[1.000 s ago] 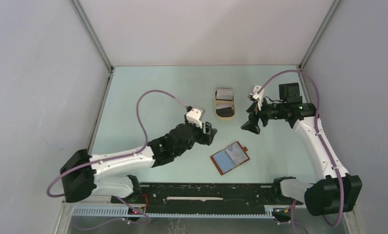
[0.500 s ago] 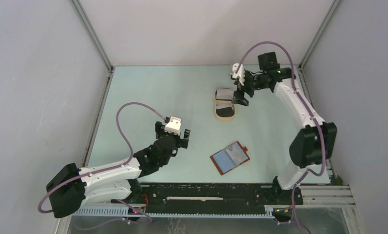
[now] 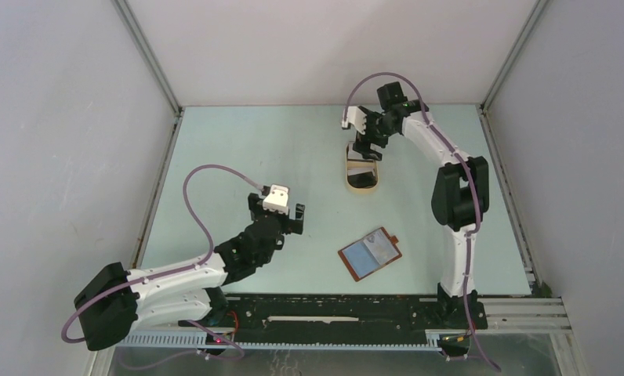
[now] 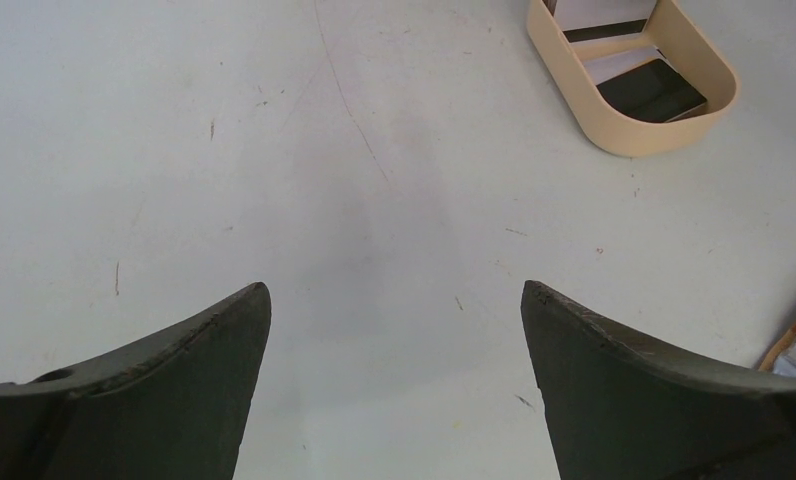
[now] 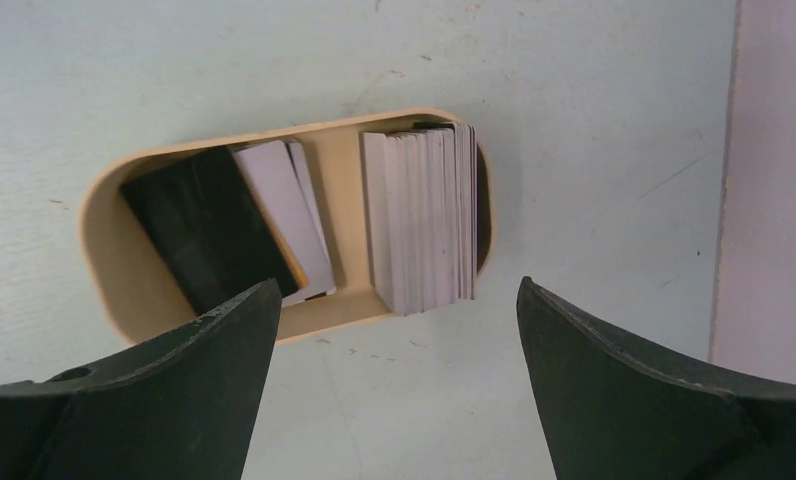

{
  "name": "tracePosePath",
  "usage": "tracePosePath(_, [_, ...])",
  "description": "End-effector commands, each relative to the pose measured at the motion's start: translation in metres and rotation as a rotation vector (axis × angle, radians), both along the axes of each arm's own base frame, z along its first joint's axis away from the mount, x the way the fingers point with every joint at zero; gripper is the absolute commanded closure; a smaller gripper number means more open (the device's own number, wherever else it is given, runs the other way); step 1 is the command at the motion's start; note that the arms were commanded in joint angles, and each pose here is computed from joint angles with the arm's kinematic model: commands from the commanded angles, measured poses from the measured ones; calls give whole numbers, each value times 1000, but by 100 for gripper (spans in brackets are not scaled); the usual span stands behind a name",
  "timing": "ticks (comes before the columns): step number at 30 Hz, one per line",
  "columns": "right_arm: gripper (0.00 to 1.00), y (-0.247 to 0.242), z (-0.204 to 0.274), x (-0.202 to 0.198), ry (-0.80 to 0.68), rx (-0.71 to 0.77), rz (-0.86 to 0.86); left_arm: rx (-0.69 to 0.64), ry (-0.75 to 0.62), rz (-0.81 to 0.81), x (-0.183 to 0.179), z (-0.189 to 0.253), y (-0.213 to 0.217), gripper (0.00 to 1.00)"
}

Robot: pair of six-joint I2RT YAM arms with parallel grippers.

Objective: Put the credit cards into the card holder
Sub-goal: Pick up the credit card from the storage box.

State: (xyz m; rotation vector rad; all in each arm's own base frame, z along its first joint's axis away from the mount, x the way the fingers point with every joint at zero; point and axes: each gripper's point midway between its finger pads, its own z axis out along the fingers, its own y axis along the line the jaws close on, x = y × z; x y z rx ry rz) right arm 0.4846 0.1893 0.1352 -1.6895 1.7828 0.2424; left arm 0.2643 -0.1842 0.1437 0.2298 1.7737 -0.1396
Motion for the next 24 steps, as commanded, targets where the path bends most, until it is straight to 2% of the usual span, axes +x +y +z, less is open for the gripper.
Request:
tracePosePath(1, [4,-3,10,30,-91,-50,-47,-20,-25,40,5,4,7,0])
tracePosePath(11, [4,3,-26,41,-61,-102,-93,-21,-19,41,6,2,8,0])
tracePosePath(24, [6,5,-47,59,-106,-155,-151,-21,-12,40,7,1,7,0])
